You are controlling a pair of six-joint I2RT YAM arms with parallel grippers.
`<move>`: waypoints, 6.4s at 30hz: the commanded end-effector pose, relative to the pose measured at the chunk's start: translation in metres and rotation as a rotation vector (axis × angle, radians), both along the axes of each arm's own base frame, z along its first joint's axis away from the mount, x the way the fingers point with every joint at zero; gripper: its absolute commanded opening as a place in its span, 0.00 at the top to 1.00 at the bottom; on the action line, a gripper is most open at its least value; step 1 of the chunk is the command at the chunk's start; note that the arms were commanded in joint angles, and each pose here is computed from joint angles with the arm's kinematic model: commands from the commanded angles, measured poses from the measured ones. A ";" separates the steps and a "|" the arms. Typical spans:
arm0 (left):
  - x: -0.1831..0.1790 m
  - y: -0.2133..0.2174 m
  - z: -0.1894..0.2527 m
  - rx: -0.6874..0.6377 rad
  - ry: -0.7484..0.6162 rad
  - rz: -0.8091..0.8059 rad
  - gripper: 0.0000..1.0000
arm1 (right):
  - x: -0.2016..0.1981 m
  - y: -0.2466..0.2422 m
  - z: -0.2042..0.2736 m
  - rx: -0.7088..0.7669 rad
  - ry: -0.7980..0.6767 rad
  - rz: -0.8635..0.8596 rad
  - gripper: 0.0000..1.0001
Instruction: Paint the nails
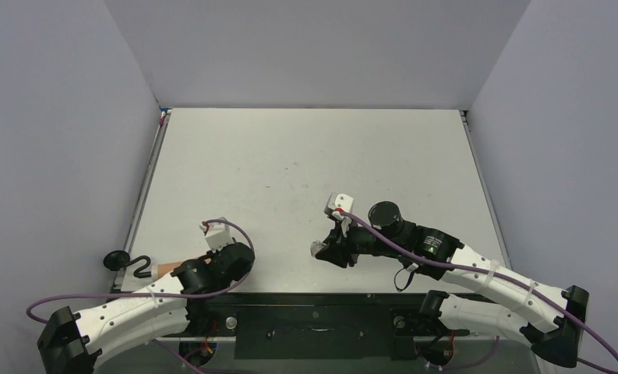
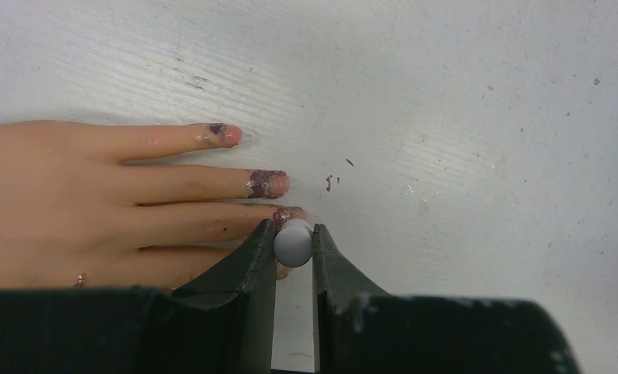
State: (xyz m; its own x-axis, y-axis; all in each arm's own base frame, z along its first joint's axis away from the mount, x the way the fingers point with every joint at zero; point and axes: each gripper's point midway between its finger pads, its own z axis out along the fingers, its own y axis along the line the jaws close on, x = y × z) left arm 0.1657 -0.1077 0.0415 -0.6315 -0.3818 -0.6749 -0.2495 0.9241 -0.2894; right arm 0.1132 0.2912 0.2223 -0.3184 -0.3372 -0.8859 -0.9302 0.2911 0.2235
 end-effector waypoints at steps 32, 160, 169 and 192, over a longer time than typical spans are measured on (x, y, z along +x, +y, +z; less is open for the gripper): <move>0.014 -0.005 0.016 0.005 -0.075 0.021 1.00 | 0.000 0.009 0.013 0.054 -0.013 0.017 1.00; -0.044 -0.167 0.280 -0.254 -0.169 -1.117 1.00 | -0.003 0.042 0.066 0.145 -0.204 0.158 1.00; -0.048 -0.168 0.273 -0.255 -0.147 -1.141 1.00 | -0.002 0.043 0.069 0.147 -0.208 0.155 1.00; -0.082 -0.172 0.263 -0.253 -0.179 -1.429 1.00 | -0.011 0.048 0.093 0.138 -0.204 0.244 1.00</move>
